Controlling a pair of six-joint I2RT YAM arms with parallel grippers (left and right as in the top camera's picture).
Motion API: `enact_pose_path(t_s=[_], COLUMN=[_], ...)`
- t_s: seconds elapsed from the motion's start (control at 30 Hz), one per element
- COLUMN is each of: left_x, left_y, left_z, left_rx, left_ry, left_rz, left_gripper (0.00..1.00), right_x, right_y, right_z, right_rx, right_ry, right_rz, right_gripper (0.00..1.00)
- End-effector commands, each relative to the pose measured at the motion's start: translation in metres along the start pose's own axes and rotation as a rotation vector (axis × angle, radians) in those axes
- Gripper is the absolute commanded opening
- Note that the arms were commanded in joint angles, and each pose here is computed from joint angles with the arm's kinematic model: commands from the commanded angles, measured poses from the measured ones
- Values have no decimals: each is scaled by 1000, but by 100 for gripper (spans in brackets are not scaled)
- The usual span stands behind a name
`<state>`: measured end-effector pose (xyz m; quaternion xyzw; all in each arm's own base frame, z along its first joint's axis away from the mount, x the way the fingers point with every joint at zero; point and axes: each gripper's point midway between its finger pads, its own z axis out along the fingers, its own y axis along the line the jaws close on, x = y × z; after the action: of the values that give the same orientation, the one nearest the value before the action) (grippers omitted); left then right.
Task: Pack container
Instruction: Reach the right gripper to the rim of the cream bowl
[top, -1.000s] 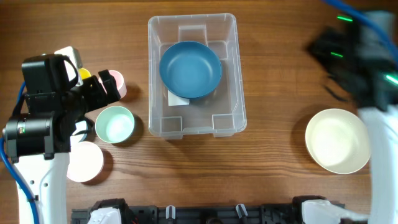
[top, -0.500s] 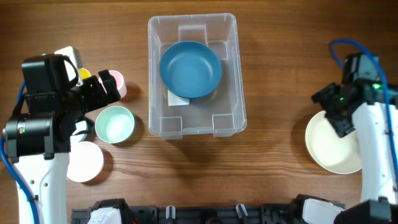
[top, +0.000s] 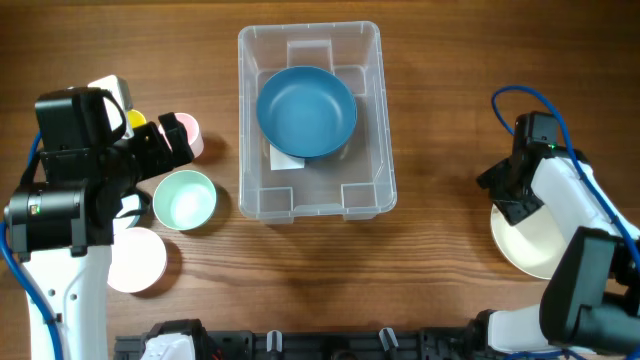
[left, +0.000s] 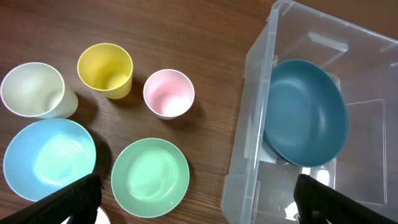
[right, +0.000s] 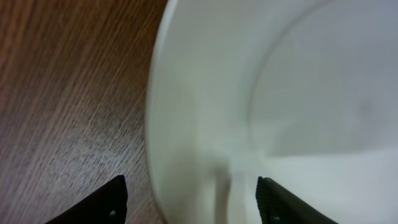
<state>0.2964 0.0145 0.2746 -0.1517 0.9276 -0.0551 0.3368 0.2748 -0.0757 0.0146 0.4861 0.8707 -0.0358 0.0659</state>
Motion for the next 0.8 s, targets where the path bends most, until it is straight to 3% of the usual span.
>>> enact_pose_path(t_s=[0.0, 0.2, 0.5, 0.77], left_x=[-3, -3, -3, -3], left_y=[-2, -2, -2, -2], left_z=[-1, -1, -1, -1], left_rx=[11, 11, 11, 11], left_ry=[-4, -4, -4, -4], left_rz=[2, 2, 2, 2], left_gripper=[100, 100, 100, 100], right_x=[2, -1, -9, -20], right_y=[-2, 1, 10, 22], right_z=[11, 11, 11, 3], right_rx=[21, 9, -27, -60], right_ry=[16, 4, -29, -64], right_rz=[3, 4, -95, -186], right_gripper=[45, 26, 6, 4])
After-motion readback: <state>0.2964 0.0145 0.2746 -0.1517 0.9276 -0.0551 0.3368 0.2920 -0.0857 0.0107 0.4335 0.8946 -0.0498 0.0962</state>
